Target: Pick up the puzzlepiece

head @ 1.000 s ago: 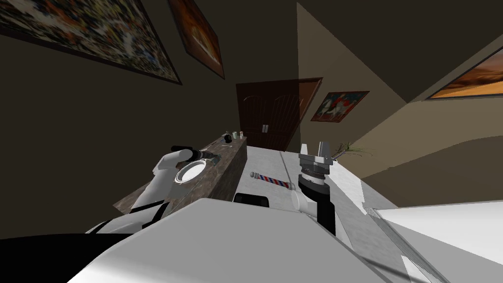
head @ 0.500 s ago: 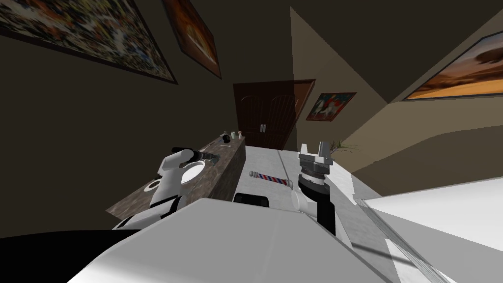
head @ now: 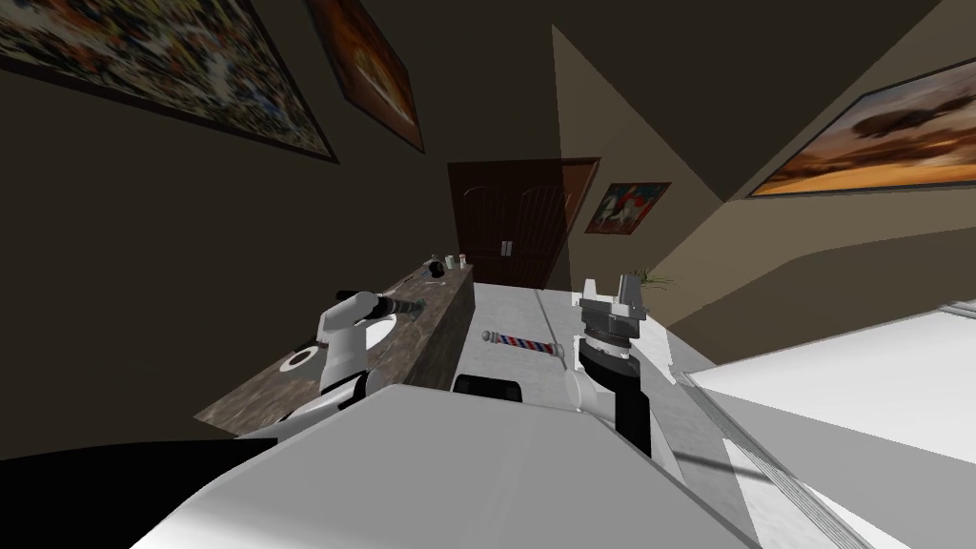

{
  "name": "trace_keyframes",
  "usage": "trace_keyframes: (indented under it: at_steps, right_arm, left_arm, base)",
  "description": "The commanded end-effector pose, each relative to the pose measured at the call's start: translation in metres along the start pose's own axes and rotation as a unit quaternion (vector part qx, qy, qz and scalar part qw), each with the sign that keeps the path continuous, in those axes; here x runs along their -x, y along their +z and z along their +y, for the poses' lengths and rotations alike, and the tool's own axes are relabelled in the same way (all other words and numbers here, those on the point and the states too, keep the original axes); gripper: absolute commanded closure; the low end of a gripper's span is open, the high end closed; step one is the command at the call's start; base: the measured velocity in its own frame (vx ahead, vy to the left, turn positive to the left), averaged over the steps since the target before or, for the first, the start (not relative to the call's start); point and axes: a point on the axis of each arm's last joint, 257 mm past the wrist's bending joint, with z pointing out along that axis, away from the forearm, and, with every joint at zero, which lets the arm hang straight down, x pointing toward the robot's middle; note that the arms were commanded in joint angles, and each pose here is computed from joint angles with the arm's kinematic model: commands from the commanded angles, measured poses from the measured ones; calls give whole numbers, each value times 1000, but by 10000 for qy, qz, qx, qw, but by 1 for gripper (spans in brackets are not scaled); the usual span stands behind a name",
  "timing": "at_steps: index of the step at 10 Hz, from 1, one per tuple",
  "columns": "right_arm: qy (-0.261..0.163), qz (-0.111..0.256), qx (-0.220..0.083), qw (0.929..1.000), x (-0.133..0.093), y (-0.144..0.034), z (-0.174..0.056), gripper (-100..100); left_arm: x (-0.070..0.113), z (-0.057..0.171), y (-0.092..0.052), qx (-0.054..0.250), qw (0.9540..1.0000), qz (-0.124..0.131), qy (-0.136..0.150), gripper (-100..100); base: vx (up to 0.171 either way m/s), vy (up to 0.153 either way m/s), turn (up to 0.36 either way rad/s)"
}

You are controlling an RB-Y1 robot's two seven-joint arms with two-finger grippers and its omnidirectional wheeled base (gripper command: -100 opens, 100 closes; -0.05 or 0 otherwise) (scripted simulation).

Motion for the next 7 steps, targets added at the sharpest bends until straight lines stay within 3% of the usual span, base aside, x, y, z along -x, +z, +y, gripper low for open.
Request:
trace_keyframes:
  at_steps: [1,2,3,7]
  right_arm:
    - [0,0,0,10000,0,0,0,0]
    - [0,0,0,10000,0,0,0,0]
    - [0,0,-1,10000,0,0,0,0]
    - [0,0,0,10000,0,0,0,0]
  left_arm:
    - [13,7,6,66,9998,-125,-156,-100]
    - [8,4,3,47,9999,-75,-83,-100]
    - [9,4,4,56,9999,-91,-88,100]
    - [9,3,3,46,9999,-88,-96,100]
  base:
    - [-39,11,-95]
    - [-16,4,-11]
    - [0,0,0]
    - [0,0,0]
